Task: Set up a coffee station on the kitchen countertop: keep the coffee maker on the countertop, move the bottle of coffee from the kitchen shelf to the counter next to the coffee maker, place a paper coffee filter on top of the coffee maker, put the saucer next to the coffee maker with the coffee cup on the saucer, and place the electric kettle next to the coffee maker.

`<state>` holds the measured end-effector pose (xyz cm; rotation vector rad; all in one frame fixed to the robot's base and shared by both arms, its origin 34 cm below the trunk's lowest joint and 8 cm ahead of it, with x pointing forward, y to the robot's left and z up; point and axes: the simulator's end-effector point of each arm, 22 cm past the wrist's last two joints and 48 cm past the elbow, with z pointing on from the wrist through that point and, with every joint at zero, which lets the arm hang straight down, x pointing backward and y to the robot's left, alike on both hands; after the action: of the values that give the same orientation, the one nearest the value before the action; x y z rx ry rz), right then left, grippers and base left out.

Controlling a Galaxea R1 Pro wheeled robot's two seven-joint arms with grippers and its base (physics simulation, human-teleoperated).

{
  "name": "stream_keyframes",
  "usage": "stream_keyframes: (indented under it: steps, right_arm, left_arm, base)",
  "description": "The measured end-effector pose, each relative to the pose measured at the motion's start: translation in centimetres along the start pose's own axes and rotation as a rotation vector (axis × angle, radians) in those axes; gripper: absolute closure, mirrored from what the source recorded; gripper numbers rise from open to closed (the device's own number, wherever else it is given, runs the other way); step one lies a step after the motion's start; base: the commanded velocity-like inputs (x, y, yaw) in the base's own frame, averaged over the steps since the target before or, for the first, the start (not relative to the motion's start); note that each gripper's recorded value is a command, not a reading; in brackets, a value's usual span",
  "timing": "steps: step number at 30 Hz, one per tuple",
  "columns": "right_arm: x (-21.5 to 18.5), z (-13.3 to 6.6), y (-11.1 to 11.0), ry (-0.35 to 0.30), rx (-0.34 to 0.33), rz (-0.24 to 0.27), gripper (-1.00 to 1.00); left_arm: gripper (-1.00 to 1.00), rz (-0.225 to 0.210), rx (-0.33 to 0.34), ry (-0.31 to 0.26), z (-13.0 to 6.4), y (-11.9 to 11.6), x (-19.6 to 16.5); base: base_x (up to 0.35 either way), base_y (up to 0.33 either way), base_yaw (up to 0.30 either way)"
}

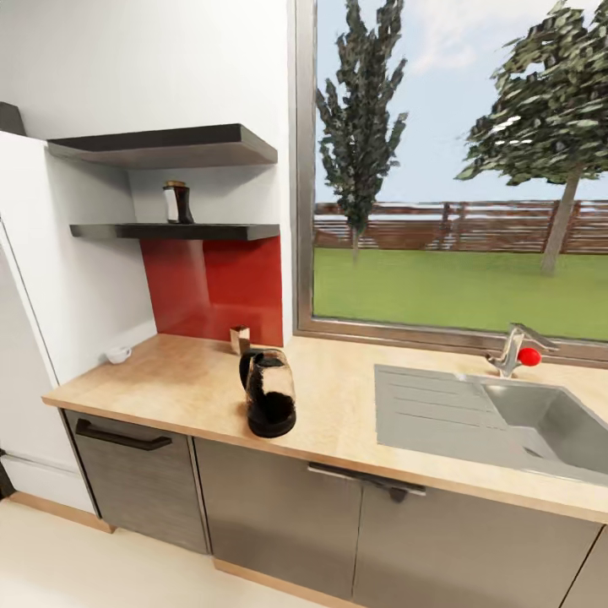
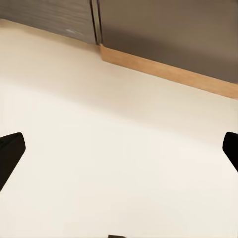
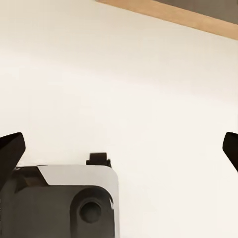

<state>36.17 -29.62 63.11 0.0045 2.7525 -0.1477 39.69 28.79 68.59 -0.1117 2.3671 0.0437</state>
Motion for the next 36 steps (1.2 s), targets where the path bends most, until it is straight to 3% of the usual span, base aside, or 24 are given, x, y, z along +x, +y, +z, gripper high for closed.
stream_keyframes:
  steps: [7, 22, 36]
  right_arm:
    - [0.3, -0.1, 0.0, -0.016, -0.005, 0.003, -1.00]
    - [0.3, -0.2, -0.9, -0.033, 0.006, 0.009, -1.00]
    - [1.5, -0.3, -0.7, -0.014, -0.012, 0.037, -1.00]
  left_arm:
    - [-1.00, -0.001, 0.003, 0.000, 0.0, -0.2, 0.0]
    - [-1.00, 0.001, 0.003, -0.015, 0.0, -0.1, -0.5]
    - [-1.00, 0.015, 0.006, -0.018, 0.0, -0.1, -0.6]
  base:
    - [0.171, 0.323, -0.071]
    - [0.177, 0.318, -0.216]
    - [0.022, 0.335, -0.068]
